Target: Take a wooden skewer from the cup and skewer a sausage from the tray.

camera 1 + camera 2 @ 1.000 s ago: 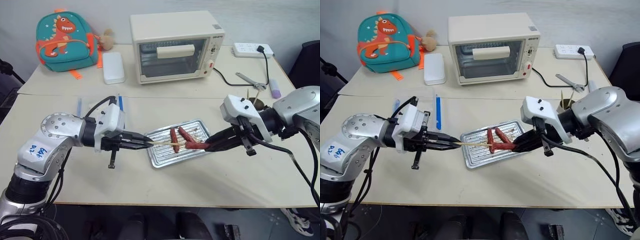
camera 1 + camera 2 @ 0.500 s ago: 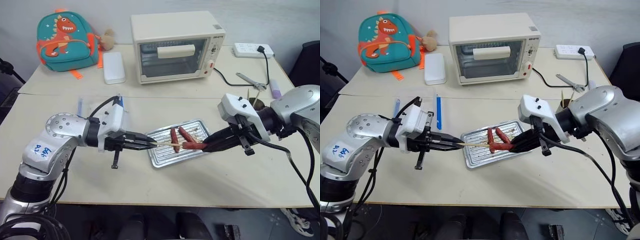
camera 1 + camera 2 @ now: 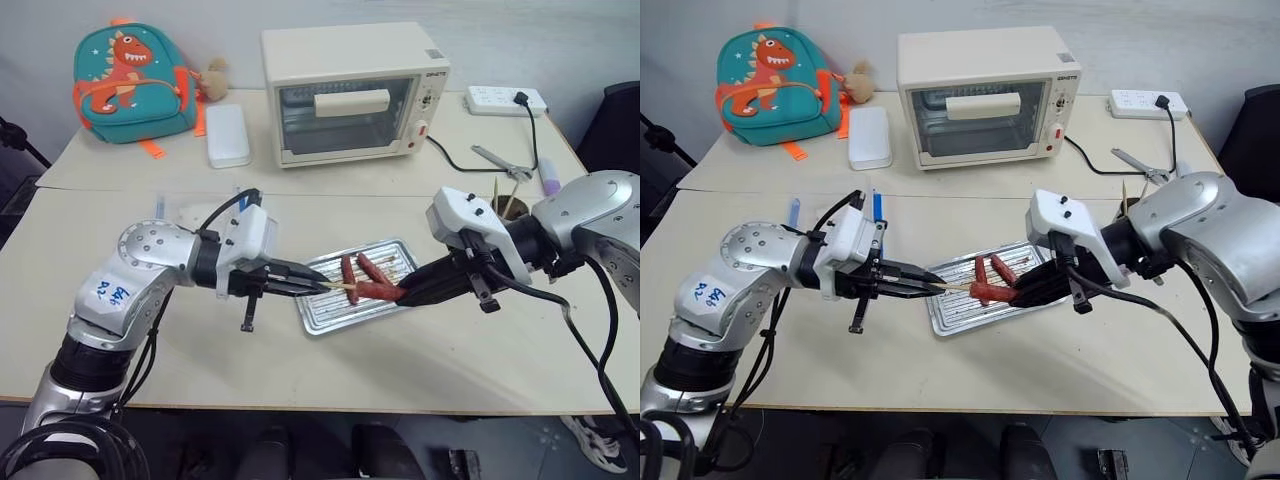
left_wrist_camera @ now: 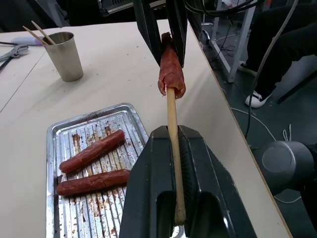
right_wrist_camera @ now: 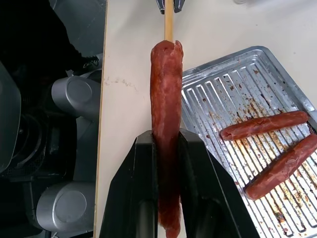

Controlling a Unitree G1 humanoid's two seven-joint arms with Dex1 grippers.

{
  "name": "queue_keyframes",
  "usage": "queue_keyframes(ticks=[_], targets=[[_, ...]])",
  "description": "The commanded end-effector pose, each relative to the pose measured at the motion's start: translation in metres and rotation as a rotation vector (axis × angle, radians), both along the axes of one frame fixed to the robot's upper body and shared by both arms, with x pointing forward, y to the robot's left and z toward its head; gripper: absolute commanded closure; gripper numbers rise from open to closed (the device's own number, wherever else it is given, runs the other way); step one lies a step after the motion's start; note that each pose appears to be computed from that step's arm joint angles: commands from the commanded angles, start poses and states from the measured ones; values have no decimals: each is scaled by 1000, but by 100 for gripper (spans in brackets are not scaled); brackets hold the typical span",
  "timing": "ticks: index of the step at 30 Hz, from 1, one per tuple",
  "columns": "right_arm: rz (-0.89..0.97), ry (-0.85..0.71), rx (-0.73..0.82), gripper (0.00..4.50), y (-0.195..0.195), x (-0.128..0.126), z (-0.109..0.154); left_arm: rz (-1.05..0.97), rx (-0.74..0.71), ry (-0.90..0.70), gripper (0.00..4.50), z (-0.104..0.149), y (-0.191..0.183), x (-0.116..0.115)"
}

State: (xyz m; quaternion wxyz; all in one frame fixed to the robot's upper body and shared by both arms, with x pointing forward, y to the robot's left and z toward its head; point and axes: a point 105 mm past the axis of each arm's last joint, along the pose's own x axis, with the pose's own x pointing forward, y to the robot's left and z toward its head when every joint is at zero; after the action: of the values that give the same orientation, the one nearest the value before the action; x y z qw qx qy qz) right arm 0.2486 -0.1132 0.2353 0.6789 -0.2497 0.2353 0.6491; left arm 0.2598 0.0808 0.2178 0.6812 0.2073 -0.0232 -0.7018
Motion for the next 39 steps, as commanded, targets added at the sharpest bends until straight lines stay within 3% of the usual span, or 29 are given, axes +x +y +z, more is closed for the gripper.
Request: queue_keyframes(ticks=[1,6,8,9,13,21,24,32,39], targets=[[88,-48,17,421,13,-11,10,-51,-6,-46,450,6,-8,-6],[90,-52,18,421,12,-11,10,-42,-1,-40,450,3,-5,-7],[86,-47,19,356,12,-10,10,-36,2,-37,450,2,-3,-7],[85,-50,20,349,12,-10,10,-31,2,-34,450,1,-2,-7],[36,-112,23,247,10,0,15,35,-13,-17,450,-2,7,-4],[-94,-242,105,247,0,27,48,317,-133,-19,450,-6,32,4],[-116,-258,169,247,3,29,55,533,-248,-49,450,0,49,14],[-154,-292,302,247,20,32,50,1231,-417,-152,450,-5,135,32],[-147,-294,340,247,29,31,50,1464,-429,-129,450,-13,173,47]])
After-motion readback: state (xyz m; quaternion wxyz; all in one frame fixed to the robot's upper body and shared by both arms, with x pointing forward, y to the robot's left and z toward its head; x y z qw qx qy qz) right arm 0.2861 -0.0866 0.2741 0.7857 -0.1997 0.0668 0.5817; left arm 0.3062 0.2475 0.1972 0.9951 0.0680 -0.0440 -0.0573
